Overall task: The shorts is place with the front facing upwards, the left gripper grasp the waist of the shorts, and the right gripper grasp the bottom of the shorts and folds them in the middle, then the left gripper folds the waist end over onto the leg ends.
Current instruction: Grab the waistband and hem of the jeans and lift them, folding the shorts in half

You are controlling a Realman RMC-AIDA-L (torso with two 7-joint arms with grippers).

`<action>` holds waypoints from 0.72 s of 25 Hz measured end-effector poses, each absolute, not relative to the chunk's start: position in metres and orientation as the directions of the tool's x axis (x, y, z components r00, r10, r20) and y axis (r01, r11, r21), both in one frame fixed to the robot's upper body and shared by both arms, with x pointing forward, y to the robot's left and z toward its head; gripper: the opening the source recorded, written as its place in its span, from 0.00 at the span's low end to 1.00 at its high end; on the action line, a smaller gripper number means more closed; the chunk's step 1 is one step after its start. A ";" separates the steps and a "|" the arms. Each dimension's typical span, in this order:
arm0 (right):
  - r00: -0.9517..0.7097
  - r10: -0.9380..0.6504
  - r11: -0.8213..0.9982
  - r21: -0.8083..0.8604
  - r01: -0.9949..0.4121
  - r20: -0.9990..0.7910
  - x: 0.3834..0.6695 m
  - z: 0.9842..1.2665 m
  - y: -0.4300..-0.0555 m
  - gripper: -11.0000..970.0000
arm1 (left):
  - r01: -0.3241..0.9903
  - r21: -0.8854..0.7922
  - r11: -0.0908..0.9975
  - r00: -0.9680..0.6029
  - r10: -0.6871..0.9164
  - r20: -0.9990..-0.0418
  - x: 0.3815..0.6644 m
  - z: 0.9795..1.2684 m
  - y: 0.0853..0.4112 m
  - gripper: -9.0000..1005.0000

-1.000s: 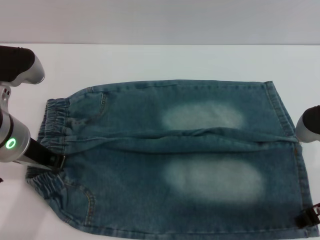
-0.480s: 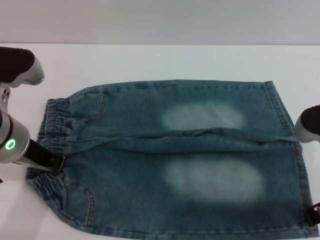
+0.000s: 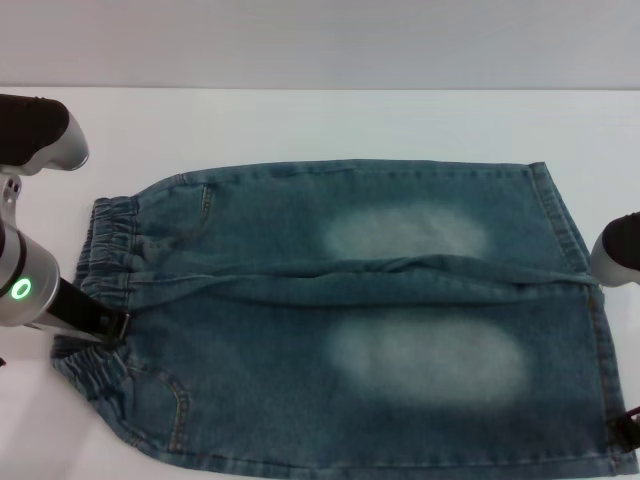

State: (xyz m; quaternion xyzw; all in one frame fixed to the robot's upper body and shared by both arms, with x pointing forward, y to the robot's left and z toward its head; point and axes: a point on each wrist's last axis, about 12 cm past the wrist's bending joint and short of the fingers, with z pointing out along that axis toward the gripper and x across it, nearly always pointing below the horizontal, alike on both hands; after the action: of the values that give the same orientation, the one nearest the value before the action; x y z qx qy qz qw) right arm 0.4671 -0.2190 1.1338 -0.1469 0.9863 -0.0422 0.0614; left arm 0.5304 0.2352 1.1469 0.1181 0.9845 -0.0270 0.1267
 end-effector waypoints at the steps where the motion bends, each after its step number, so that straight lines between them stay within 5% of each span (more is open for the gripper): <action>1: -0.949 -0.295 0.953 -0.102 -0.285 -0.112 0.468 1.134 -0.219 0.03 | 0.239 -0.023 0.971 -0.940 0.226 -0.256 0.530 1.147 0.235 0.04; 8: -0.937 -0.326 0.943 -0.111 -0.314 -0.124 0.469 1.136 -0.214 0.03 | 0.239 -0.025 0.971 -0.940 0.225 -0.255 0.530 1.146 0.235 0.04; 13: -0.929 -0.346 0.936 -0.113 -0.332 -0.132 0.470 1.137 -0.210 0.22 | 0.240 -0.026 0.971 -0.941 0.226 -0.253 0.530 1.145 0.235 0.04; 18: -0.927 -0.347 0.936 -0.115 -0.333 -0.139 0.471 1.139 -0.209 0.31 | 0.240 -0.026 0.971 -0.941 0.225 -0.252 0.530 1.145 0.235 0.04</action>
State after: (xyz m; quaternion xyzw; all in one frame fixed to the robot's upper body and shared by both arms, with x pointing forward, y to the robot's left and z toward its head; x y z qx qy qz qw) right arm 0.4706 -0.2094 1.1389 -0.1735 0.9807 -0.0445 0.0786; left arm 0.5303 0.2346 1.1453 0.1181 0.9847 -0.0282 0.1247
